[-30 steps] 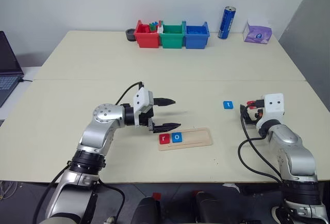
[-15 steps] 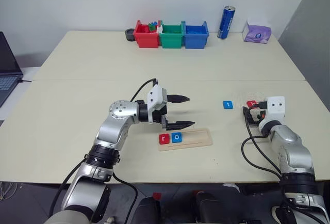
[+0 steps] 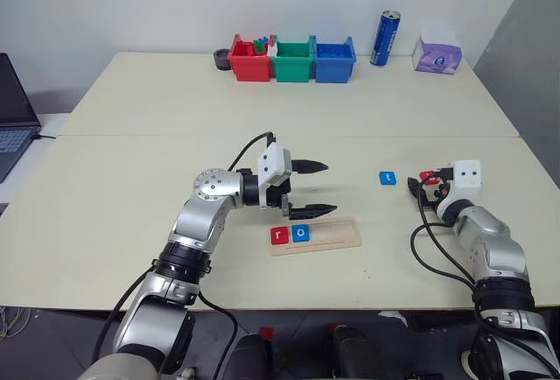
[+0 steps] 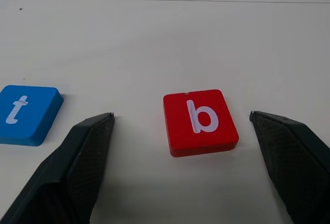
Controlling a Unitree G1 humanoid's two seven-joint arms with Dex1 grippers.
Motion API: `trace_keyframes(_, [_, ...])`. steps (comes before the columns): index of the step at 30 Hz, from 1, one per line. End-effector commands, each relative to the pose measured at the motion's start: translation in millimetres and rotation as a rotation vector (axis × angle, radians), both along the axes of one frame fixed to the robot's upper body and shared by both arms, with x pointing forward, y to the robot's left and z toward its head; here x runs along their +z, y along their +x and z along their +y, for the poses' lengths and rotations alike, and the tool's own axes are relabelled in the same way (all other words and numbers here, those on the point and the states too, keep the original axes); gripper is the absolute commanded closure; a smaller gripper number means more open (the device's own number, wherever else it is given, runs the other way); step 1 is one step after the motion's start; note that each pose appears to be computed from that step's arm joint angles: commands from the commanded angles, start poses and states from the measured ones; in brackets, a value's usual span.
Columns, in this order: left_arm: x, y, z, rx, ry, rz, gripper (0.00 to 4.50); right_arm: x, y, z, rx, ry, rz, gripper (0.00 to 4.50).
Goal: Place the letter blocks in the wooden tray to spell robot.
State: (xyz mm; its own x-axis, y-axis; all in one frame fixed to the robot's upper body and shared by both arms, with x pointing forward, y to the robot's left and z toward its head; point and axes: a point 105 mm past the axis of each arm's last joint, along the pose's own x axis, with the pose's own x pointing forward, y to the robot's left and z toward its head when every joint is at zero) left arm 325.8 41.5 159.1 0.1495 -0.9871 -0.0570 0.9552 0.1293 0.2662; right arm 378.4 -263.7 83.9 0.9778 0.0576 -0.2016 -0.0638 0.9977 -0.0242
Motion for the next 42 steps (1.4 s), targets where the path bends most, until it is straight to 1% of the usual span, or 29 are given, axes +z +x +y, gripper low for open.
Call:
trace_keyframes(1, [15.7, 2.4, -2.9, 0.005, -0.039, -0.037, 0.00, 10.1, 0.3, -9.5, -0.016, -0.004, -0.036, 0.63])
trace_keyframes(3, [16.1, 2.2, -3.4, 0.005, -0.042, -0.038, 0.00, 8.7, -0.4, -9.4, -0.013, -0.007, -0.033, 1.25])
trace_keyframes(4, [16.3, 2.1, -3.5, 0.005, -0.043, -0.038, 0.00, 8.1, -0.8, -9.4, -0.012, -0.011, -0.031, 1.68])
trace_keyframes(7, [16.4, 1.6, -3.4, 0.004, -0.045, -0.037, 0.00, 7.4, -1.6, -9.2, -0.008, -0.022, -0.030, 2.76])
trace_keyframes(8, [16.4, 1.4, -3.4, 0.003, -0.045, -0.038, 0.00, 7.1, -2.2, -9.1, -0.006, -0.024, -0.030, 3.03])
trace_keyframes(13, [16.6, -0.9, -3.5, -0.005, -0.045, -0.039, 0.00, 3.9, -9.1, -7.8, 0.005, -0.046, -0.018, 3.04])
trace_keyframes(15, [17.0, -4.6, -2.4, -0.014, -0.043, -0.042, 0.00, 3.5, -18.4, -3.1, 0.020, -0.054, -0.002, 3.04])
trace_keyframes(19, [13.3, -16.2, 9.5, -0.033, -0.013, -0.032, 0.00, 11.6, -53.1, 21.4, 0.099, -0.043, 0.055, 3.04])
trace_keyframes(24, [4.7, -31.5, 23.1, -0.045, 0.020, 0.000, 0.00, 22.8, -89.2, 51.1, 0.160, -0.016, 0.129, 3.04])
trace_keyframes(27, [2.8, -40.4, 25.2, -0.058, 0.016, 0.026, 0.00, 26.1, -100.9, 66.4, 0.180, 0.003, 0.163, 3.04])
trace_keyframes(31, [-1.4, -54.6, 29.1, -0.095, 0.034, 0.064, 0.00, 27.7, -107.7, 85.8, 0.208, 0.023, 0.188, 3.04])
trace_keyframes(34, [-2.6, -59.3, 31.8, -0.109, 0.053, 0.081, 0.00, 22.2, -109.4, 88.4, 0.198, 0.007, 0.221, 3.04])
trace_keyframes(39, [-1.5, -57.9, 32.3, -0.104, 0.060, 0.079, 0.00, 16.3, -106.8, 88.0, 0.170, -0.007, 0.249, 3.04])
trace_keyframes(42, [-0.1, -56.2, 31.1, -0.100, 0.058, 0.074, 0.00, 13.9, -105.6, 94.0, 0.170, 0.012, 0.267, 3.04])
